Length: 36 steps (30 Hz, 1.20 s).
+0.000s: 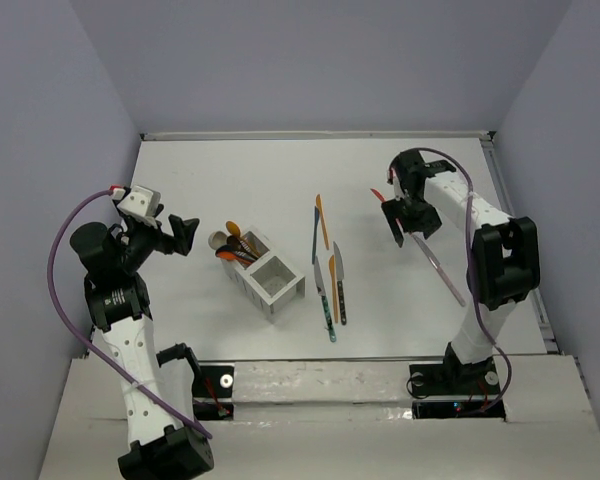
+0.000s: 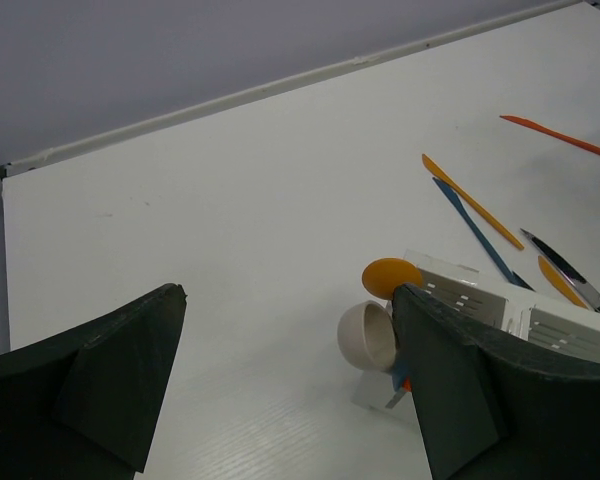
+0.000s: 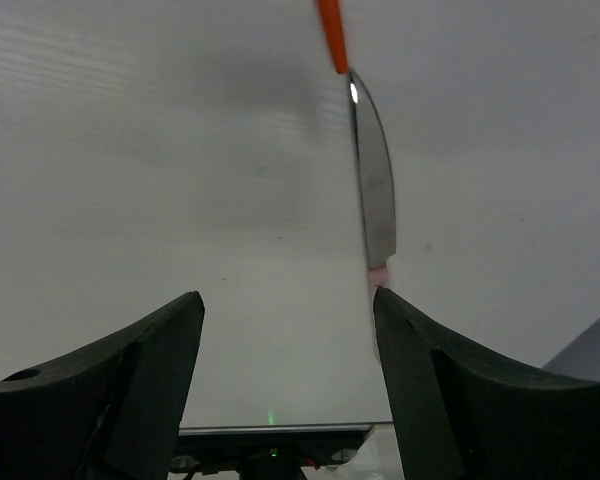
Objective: Sort the eating utensils into containers
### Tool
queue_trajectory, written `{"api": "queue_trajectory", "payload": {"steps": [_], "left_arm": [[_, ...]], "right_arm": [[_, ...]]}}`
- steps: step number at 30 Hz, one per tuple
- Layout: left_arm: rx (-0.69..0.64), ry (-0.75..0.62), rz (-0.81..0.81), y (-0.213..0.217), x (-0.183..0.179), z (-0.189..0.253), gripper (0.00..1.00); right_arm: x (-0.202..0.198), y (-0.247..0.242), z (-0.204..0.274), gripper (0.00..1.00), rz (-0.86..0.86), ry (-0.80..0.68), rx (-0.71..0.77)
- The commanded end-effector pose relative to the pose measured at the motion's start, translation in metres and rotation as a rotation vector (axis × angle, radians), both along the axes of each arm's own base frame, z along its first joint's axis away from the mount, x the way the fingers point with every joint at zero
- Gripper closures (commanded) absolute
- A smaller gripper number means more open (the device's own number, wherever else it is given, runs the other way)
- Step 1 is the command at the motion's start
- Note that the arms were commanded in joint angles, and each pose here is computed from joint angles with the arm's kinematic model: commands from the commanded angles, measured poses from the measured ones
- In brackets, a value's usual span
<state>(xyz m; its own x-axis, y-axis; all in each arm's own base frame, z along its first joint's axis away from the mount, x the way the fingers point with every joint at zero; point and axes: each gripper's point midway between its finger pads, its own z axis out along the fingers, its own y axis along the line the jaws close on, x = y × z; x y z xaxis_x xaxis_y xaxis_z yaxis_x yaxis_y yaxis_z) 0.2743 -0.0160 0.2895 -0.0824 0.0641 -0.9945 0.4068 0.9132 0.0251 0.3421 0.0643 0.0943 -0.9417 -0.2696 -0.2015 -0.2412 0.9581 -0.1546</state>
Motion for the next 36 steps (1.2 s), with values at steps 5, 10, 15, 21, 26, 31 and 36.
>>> {"api": "queue_trajectory", "payload": {"steps": [5,10,15,21,26,31,36], "left_arm": [[0.024,-0.058,-0.037,-0.006,-0.003,0.018,0.03],[0.047,-0.085,-0.037,-0.007,-0.008,0.025,0.02],[0.055,-0.092,-0.069,-0.013,-0.012,0.026,0.01],[0.056,-0.095,-0.088,-0.016,-0.014,0.027,0.01],[0.059,-0.098,-0.096,-0.017,-0.016,0.026,0.01],[0.059,-0.096,-0.093,-0.017,-0.015,0.025,0.01],[0.061,-0.098,-0.09,-0.016,-0.015,0.025,0.01]], "right_arm": [[-0.032,-0.077,-0.03,0.27,-0.091,0.128,-0.069],[-0.038,-0.093,-0.053,0.27,-0.039,0.17,-0.042],[-0.06,-0.094,-0.079,0.29,-0.035,0.233,0.022],[-0.066,-0.107,-0.081,0.3,-0.027,0.218,-0.052],[-0.058,-0.113,-0.088,0.51,-0.031,0.209,-0.09],[-0.059,-0.114,-0.09,0.76,-0.026,0.222,-0.096],[-0.056,-0.114,-0.087,0.88,-0.019,0.21,-0.092]]}}
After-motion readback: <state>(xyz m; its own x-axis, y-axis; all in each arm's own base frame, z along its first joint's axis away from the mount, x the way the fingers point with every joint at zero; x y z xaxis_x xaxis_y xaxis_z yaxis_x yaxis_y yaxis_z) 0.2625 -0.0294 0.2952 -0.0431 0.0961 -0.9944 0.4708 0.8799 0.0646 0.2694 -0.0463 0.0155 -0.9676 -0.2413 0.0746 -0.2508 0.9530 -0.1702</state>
